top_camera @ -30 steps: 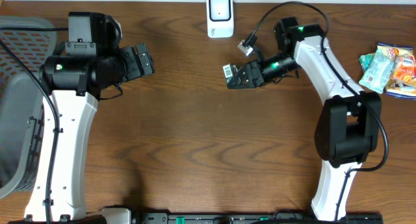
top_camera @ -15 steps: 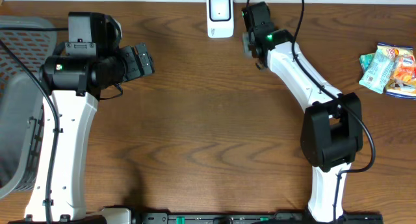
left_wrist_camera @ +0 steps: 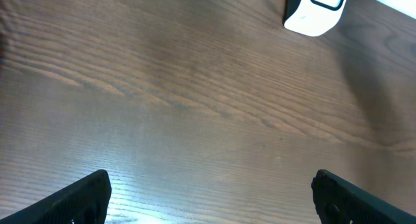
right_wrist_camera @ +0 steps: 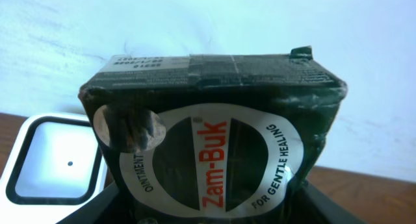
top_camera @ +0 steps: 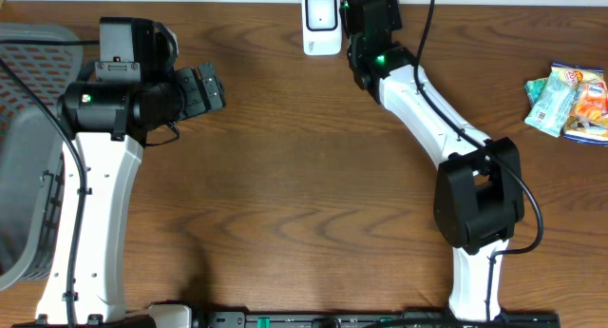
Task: Scan the item barcode
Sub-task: 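Hold the Zam-Buk box under the scanner with the right gripper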
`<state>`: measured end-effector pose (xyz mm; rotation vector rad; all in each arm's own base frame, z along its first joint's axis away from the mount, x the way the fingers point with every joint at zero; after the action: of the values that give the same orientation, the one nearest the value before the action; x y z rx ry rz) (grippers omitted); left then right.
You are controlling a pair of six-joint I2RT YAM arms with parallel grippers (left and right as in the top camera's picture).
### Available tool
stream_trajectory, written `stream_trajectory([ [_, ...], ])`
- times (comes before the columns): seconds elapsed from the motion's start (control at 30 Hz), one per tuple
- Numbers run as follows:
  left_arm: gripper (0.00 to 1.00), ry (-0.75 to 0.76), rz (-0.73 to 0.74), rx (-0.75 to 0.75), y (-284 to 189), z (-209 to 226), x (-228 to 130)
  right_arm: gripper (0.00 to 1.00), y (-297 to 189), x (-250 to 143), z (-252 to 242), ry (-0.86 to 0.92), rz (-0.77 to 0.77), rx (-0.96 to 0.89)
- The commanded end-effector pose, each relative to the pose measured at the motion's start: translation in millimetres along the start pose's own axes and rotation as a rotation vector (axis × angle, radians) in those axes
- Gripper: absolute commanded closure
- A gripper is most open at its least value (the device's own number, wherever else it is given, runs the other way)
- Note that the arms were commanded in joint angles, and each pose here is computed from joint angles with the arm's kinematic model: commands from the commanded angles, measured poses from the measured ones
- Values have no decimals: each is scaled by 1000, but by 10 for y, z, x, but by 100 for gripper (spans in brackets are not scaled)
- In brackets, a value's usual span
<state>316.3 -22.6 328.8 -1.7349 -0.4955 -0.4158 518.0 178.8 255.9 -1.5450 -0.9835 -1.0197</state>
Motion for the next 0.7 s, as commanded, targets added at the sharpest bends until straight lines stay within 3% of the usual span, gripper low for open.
stream_trajectory([
  [0.0, 2, 3, -1, 6, -8, 14, 6, 52, -1, 17, 128, -31, -23, 54],
  [0.17, 2, 3, -1, 6, -8, 12, 6, 66, 7, 54, 237, -12, -62, 88],
  [0.43, 2, 4, -2, 6, -8, 12, 6, 58, 334, -74, 438, -52, 4, 80],
  [0.67, 2, 3, -1, 6, -8, 13, 6, 59, 508, 78, 550, -137, -1, 66],
])
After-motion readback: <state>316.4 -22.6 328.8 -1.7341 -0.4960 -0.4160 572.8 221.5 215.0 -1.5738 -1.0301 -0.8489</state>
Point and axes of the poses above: each gripper's point midway between its finger pads, its own y axis out along the fingers, its own z axis along the line the jaws close on, x = y × z, the point moved 9 cm from there along -y, back along the fingers, and after that the axes turned 12 degrees about y, right-handed, at the moved point
